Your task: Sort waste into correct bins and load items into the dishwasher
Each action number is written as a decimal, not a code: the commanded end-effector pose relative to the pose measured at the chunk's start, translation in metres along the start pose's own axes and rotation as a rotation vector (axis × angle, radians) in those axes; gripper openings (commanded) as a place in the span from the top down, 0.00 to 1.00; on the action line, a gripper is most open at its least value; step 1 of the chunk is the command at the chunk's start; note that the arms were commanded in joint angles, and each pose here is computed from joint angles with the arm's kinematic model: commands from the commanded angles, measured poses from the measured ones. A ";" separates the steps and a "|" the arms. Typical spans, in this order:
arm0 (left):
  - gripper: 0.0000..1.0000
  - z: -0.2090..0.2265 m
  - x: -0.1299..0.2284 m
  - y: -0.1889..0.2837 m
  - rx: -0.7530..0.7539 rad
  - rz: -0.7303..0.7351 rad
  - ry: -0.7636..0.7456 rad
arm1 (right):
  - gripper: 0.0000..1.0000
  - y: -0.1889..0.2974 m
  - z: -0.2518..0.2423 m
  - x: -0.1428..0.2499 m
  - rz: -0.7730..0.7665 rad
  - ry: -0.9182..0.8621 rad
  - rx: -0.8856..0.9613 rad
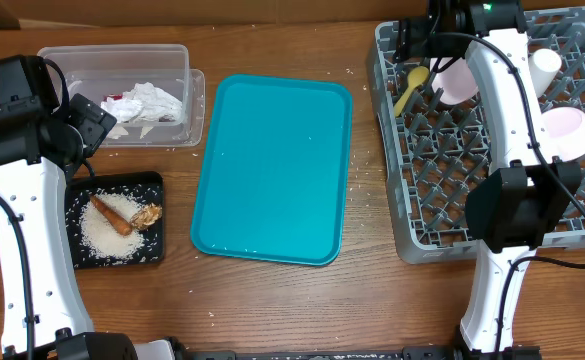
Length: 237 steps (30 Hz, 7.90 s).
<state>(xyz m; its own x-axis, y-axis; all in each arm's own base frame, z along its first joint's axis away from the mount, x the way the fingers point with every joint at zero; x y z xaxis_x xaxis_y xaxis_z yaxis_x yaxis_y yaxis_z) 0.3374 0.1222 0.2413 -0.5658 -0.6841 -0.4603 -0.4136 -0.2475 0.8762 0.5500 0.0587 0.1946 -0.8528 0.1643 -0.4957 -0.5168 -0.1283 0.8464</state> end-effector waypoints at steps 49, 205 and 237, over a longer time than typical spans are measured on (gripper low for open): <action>0.00 0.001 -0.001 -0.001 -0.012 -0.005 0.016 | 0.96 -0.051 0.087 0.311 0.766 -0.209 0.247; 0.00 0.001 -0.001 -0.001 -0.012 -0.005 0.016 | 0.00 0.150 -0.070 0.272 -0.980 0.011 -0.213; 0.00 0.011 0.025 0.009 -0.034 0.095 -0.069 | 0.00 0.150 -0.070 0.272 -0.980 0.011 -0.213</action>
<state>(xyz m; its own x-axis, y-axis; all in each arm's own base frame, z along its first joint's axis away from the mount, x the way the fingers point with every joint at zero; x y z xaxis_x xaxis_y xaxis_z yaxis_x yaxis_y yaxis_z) 0.3161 0.1155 0.2305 -0.6302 -0.6759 -0.3821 -0.3229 -0.2194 0.9207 0.2352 0.0186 0.1738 -0.0552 0.2823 -0.9577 -0.9914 -0.1295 0.0189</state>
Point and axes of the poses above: each gripper's point midway between its finger pads, its own y axis back along the fingers, its own z axis along the line the jaws close on, x = y × z, the point moved 1 cm from there along y, back along the fingers, and after that the axes turned 11 degrees about -y, right-handed, at the moved point
